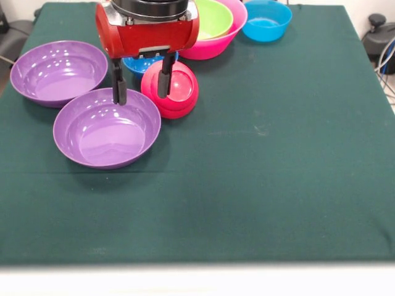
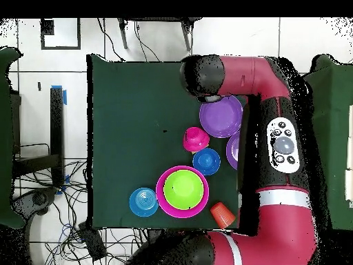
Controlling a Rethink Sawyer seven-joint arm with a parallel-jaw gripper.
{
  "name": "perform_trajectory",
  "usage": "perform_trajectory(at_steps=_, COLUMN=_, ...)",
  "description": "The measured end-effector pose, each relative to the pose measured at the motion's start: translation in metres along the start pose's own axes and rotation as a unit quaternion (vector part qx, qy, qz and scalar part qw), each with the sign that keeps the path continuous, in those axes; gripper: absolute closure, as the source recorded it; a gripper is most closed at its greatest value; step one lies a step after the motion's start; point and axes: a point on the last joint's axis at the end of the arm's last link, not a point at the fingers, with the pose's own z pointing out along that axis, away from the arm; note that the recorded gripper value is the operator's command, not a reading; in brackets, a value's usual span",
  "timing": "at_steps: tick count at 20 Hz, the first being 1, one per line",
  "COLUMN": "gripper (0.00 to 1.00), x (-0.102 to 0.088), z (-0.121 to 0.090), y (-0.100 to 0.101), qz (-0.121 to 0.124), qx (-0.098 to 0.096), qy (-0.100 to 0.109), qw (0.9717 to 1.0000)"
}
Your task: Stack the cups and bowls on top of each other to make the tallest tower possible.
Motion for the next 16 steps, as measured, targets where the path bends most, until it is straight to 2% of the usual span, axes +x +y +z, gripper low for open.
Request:
perform_trajectory(at_steps=5, gripper=0.00, x=-0.003, z=0.006, y=-0.005, qz=0.006, qx=-0.001, qy=-0.002, qw=1.0000)
perform_trajectory(at_steps=7, gripper=0.00, x=-0.005, z=0.020, y=-0.011, qz=0.012, qx=-0.003, qy=-0.003, qw=0.9999)
perform_trajectory(at_steps=11, gripper=0.00, x=-0.006, z=0.058, y=-0.017, qz=0.024, qx=-0.011, qy=0.001, qw=0.9996)
perform_trajectory(at_steps=16, gripper=0.00, x=0.004, z=0.131, y=-0.009, qz=0.037, qx=-0.034, qy=0.019, qw=0.9986)
